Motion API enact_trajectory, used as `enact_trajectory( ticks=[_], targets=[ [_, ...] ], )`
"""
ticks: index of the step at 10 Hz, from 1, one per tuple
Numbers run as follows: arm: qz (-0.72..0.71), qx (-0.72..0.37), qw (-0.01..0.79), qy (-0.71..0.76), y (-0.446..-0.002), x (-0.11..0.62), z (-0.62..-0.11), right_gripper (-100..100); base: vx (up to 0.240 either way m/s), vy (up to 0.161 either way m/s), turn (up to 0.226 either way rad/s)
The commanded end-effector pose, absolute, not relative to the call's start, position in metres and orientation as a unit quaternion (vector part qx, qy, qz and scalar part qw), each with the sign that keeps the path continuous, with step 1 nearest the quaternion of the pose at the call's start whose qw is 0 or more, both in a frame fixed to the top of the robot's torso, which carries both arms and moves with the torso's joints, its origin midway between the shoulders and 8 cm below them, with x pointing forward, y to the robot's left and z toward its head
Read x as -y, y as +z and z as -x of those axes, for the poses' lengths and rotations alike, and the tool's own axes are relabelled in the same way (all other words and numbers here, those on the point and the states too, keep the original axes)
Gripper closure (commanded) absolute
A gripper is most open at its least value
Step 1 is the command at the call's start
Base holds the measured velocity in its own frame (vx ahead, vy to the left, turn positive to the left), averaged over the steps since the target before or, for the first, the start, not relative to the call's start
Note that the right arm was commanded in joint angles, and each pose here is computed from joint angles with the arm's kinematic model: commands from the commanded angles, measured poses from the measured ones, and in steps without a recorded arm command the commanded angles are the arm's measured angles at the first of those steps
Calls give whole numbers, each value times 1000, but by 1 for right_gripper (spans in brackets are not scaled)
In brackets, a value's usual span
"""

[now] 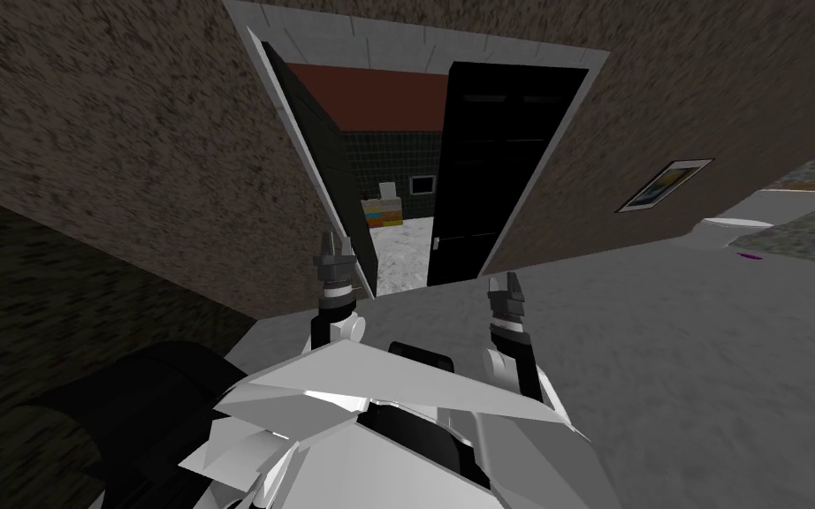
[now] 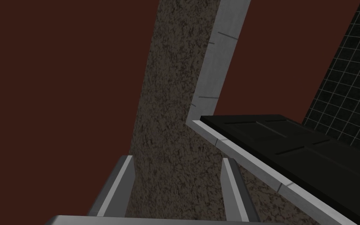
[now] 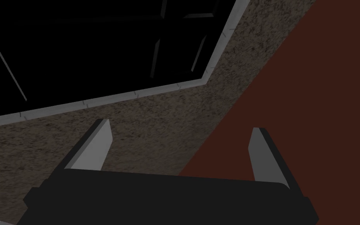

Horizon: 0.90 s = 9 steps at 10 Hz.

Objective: Push the door open

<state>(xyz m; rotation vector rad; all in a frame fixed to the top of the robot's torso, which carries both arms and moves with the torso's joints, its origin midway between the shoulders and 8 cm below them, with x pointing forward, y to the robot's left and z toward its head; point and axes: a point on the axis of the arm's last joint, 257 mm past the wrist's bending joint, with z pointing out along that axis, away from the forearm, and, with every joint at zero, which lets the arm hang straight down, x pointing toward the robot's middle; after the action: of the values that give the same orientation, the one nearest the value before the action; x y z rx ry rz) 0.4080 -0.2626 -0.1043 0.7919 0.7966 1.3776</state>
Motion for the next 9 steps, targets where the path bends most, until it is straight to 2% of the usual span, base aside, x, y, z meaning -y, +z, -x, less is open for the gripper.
enact_trajectory(
  ticks=[1,7,9],
  targets=[
    [-352,-354,626,599,-117,263,-414,-100,85,-29,100],
    [-372,-375,610,592,-159,264,-436,-100,96,-32,99],
    [-378,-380,606,588,-170,264,-439,-100,63,-16,40]
  ],
)
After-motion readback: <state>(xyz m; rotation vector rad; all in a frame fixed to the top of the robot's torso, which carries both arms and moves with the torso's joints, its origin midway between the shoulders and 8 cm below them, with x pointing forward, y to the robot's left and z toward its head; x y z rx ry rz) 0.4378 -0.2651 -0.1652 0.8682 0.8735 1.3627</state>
